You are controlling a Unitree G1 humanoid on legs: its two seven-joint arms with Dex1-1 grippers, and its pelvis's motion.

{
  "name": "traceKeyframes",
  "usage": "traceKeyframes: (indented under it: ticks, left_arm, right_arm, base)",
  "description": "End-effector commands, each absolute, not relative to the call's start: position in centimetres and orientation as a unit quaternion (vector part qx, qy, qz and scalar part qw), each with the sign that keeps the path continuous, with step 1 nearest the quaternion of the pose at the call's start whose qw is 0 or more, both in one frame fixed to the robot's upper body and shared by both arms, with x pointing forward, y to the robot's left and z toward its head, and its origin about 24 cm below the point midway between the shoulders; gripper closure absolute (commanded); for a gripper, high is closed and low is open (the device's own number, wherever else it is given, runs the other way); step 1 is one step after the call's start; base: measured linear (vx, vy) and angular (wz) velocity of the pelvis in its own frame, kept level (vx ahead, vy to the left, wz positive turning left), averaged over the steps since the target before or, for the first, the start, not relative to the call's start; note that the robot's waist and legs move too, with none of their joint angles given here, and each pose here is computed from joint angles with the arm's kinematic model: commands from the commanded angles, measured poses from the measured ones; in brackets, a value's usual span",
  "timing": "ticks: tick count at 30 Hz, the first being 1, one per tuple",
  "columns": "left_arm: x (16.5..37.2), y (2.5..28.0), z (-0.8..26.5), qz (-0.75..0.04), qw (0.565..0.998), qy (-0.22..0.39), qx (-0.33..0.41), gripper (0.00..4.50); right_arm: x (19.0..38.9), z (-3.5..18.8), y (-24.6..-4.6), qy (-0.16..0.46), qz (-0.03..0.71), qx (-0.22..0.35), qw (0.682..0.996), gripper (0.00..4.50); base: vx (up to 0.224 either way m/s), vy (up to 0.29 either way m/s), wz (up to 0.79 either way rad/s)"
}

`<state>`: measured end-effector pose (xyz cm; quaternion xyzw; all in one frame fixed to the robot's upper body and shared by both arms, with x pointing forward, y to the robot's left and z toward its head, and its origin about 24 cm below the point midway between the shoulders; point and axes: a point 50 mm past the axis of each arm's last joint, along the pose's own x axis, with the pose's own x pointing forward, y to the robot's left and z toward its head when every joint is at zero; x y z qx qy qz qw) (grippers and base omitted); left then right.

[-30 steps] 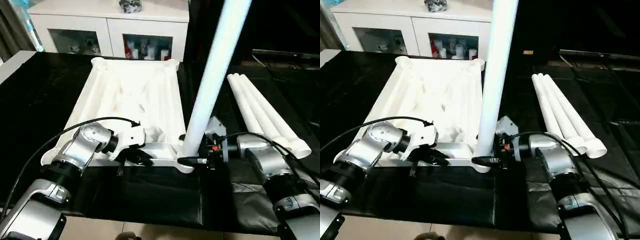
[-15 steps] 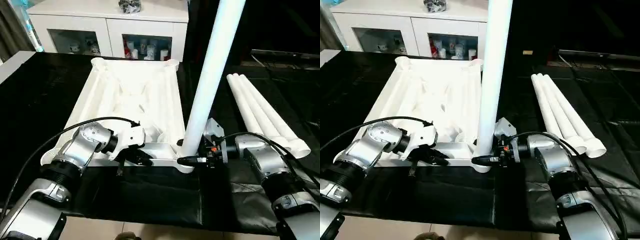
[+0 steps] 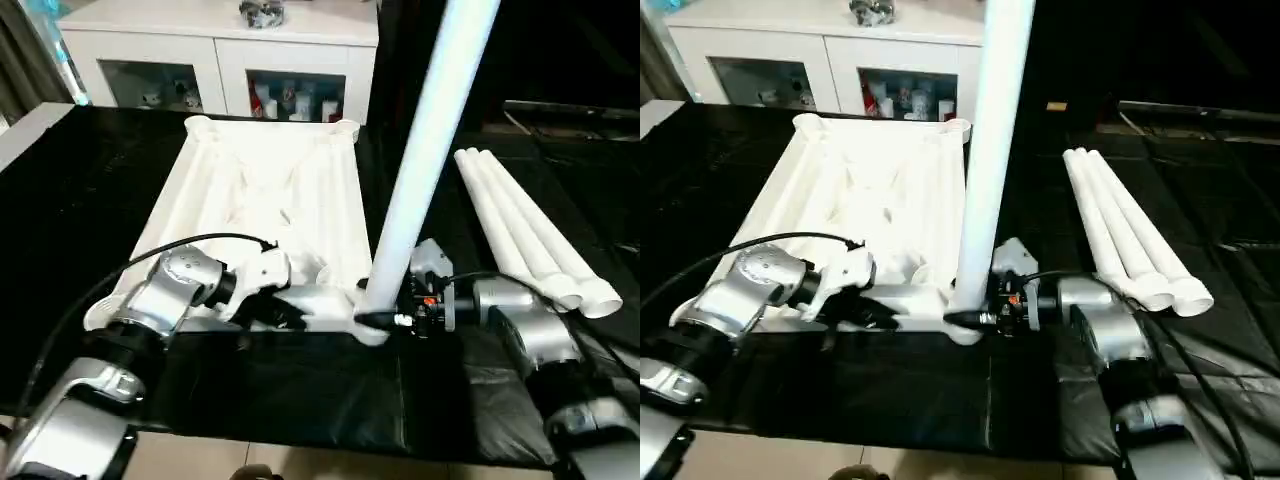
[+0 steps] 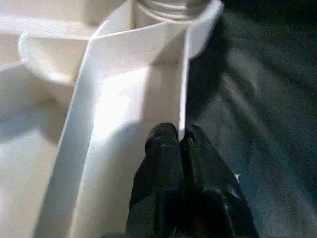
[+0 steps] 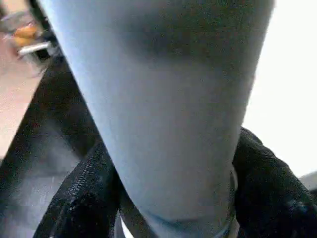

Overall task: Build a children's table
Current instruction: Rotate leg to tighten

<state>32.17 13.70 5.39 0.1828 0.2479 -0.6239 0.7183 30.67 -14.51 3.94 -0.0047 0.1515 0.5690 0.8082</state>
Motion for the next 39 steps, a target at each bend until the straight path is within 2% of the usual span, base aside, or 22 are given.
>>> traceKeyframes:
  ticks: [1,2,3,5,7,11,14,16,20,21,22,25,26,29,31,33,34,36,38,39]
  left_arm:
    - [33.8,11.6,7.1,-0.573,0.781,0.204,0.139,4.50]
    - [34.0,11.3,7.3,-0.563,0.792,0.200,0.127,4.50]
    - [34.7,10.4,7.8,-0.524,0.823,0.196,0.100,4.50]
    - [34.8,10.1,7.9,-0.512,0.831,0.196,0.090,4.50]
    - [35.4,8.8,8.3,-0.460,0.865,0.187,0.071,4.50]
    - [34.8,7.1,8.2,-0.446,0.872,0.179,0.090,4.50]
    - [34.4,6.8,8.0,-0.455,0.864,0.180,0.117,4.50]
    - [34.2,7.1,7.9,-0.460,0.860,0.184,0.124,4.50]
    - [34.1,8.3,7.5,-0.459,0.856,0.195,0.134,4.50]
    - [34.0,8.6,7.4,-0.461,0.855,0.196,0.137,4.50]
    - [34.0,8.8,7.3,-0.462,0.853,0.198,0.139,4.50]
    - [33.7,9.8,7.1,-0.477,0.843,0.199,0.148,4.50]
    - [33.6,10.3,6.9,-0.486,0.837,0.200,0.155,4.50]
    - [33.6,11.4,6.6,-0.499,0.826,0.207,0.162,4.50]
    - [33.4,12.3,6.4,-0.520,0.809,0.213,0.175,4.50]
    - [33.2,12.8,6.3,-0.536,0.796,0.217,0.180,4.50]
    - [33.2,12.9,6.3,-0.538,0.795,0.217,0.180,4.50]
    - [32.7,13.6,6.2,-0.575,0.763,0.219,0.199,4.50]
    - [32.5,13.9,6.2,-0.585,0.753,0.222,0.203,4.50]
    - [32.3,14.2,6.2,-0.601,0.737,0.227,0.210,4.50]
  right_arm:
    - [30.2,2.5,-12.5,0.178,0.548,0.024,0.817,1.82]
    - [30.2,2.3,-12.3,0.180,0.533,0.030,0.826,1.82]
    - [30.5,1.7,-11.2,0.186,0.484,0.065,0.852,1.82]
    - [30.6,1.5,-10.7,0.189,0.469,0.078,0.860,1.82]
    - [31.5,1.2,-8.5,0.194,0.396,0.133,0.888,1.82]
    - [32.4,1.4,-5.9,0.201,0.348,0.145,0.904,1.83]
    - [32.6,1.5,-5.6,0.205,0.329,0.138,0.912,1.83]
    - [32.7,1.5,-5.9,0.201,0.314,0.139,0.917,1.28]
    - [32.7,1.4,-6.7,0.193,0.310,0.130,0.922,0.93]
    - [32.6,1.3,-7.0,0.189,0.309,0.126,0.923,0.69]
    - [32.6,1.3,-7.3,0.186,0.309,0.123,0.925,0.69]
    - [32.3,1.3,-8.9,0.168,0.318,0.106,0.927,0.33]
    - [32.0,1.3,-10.1,0.159,0.327,0.095,0.927,0.24]
    - [31.5,1.4,-12.1,0.150,0.347,0.081,0.922,0.06]
    - [31.1,1.8,-14.1,0.143,0.368,0.062,0.917,0.06]
    - [30.9,2.2,-15.3,0.140,0.388,0.052,0.910,0.06]
    - [30.9,2.2,-15.3,0.140,0.389,0.051,0.909,0.06]
    - [30.7,3.4,-16.8,0.129,0.429,0.038,0.893,0.06]
    - [30.6,3.7,-17.1,0.126,0.441,0.034,0.888,0.06]
    - [30.5,4.3,-17.3,0.122,0.468,0.026,0.875,0.06]
  base:
    - [0.000,0.000,0.00]
    - [0.000,0.000,0.00]
    - [0.000,0.000,0.00]
    - [0.000,0.000,0.00]
    - [0.000,0.000,0.00]
    - [0.000,0.000,0.00]
    - [0.000,0.000,0.00]
    - [0.000,0.000,0.00]
    - [0.000,0.000,0.00]
    - [0.000,0.000,0.00]
    - [0.000,0.000,0.00]
    - [0.000,0.000,0.00]
    - [0.000,0.000,0.00]
    - [0.000,0.000,0.00]
    - [0.000,0.000,0.00]
    - [0.000,0.000,0.00]
    - [0.000,0.000,0.00]
    - [0.000,0.000,0.00]
    - [0.000,0.000,0.00]
    - [0.000,0.000,0.00]
